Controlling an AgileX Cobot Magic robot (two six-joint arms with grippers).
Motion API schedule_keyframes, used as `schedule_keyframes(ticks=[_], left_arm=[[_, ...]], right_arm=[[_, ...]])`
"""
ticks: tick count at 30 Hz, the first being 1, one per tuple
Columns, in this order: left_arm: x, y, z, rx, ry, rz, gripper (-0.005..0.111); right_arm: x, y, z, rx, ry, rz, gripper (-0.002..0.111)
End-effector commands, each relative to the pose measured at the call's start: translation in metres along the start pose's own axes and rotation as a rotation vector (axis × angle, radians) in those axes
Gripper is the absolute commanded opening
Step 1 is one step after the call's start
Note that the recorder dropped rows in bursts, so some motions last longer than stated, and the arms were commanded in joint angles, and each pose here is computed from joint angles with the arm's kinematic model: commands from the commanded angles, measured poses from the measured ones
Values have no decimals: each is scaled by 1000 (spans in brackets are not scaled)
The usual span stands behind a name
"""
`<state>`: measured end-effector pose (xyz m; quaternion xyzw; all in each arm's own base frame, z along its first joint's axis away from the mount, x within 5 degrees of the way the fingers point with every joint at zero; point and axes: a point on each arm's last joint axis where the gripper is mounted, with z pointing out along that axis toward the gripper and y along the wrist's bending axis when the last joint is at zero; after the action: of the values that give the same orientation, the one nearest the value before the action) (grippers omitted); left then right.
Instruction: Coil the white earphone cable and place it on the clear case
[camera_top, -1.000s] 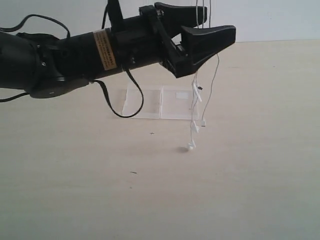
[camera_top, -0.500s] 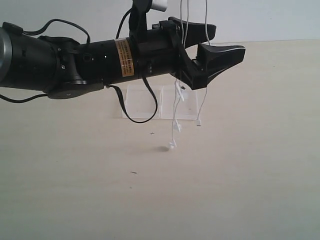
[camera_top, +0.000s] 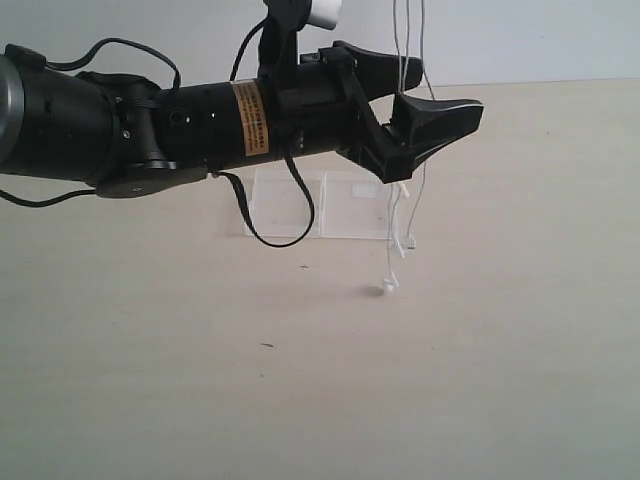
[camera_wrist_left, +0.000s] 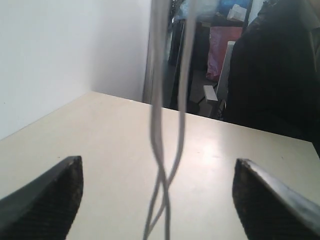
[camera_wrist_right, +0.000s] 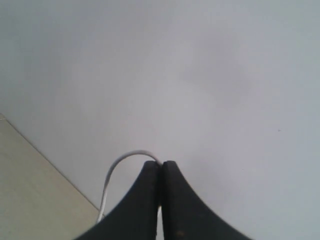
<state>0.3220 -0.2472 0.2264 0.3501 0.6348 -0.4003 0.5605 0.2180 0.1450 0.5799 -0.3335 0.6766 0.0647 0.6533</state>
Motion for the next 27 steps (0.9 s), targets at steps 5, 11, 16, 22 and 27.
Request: schedule_keyframes(ticks=[5, 11, 16, 22, 27], left_arm=[[-2, -1, 2, 0, -1, 4, 45], [-2, -1, 2, 0, -1, 4, 0], [-2, -1, 2, 0, 2, 2, 0], [-4, -1, -3, 15, 33, 3, 0], [-7, 8, -13, -20, 79, -34, 0]], right_arm=[[-2, 0, -5, 0, -9, 8, 0], [-2, 0, -5, 0, -9, 8, 0], [-2, 0, -5, 0, -9, 8, 0], [-2, -3, -6, 28, -3, 32, 0], [-4, -13, -19, 126, -6, 54, 0]])
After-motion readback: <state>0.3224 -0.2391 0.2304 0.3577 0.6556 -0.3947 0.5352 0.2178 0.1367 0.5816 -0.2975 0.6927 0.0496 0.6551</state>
